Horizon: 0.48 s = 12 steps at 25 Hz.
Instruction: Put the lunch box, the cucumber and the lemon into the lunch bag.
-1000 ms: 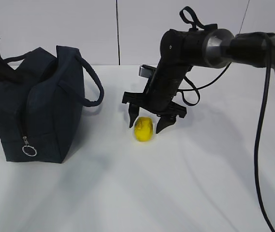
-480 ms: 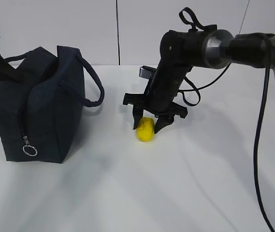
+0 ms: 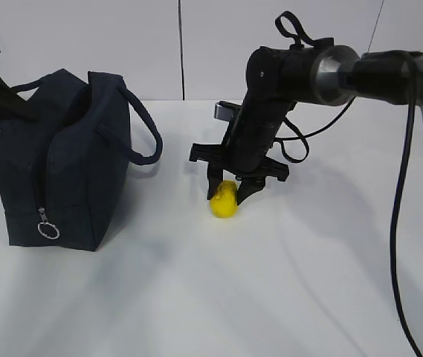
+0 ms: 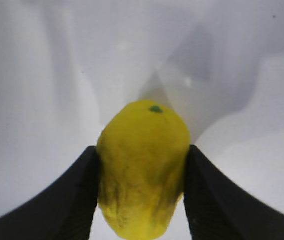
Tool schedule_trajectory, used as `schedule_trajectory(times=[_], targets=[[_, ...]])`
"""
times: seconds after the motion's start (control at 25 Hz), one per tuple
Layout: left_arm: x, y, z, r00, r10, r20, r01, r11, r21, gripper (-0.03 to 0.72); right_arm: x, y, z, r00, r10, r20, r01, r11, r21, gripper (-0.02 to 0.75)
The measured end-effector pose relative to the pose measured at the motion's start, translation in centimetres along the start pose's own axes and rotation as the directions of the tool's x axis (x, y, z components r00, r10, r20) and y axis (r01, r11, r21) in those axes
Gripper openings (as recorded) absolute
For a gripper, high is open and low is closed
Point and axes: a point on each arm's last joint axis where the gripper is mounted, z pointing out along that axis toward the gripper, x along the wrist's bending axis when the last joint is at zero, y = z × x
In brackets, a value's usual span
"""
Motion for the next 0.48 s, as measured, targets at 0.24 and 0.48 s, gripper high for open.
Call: schedule_trajectory(times=[0.24,0.48], targets=[[0.0,0.0,0.0,1.000,0.004,0.001,-0.004,1.000,0.001,-0.008,-0.2,-0.5,0.0,1.000,-0.004,0.021,0.003,0.998,0.056,0.372],[-0.8,-0.2,0.8,0.999,0.038,0.014,-0.038,0.999,0.018,-0.008,0.2,-0.6,-1.3,0.999,-0.033,0.038,0.029,0.994,0.107,0.371]])
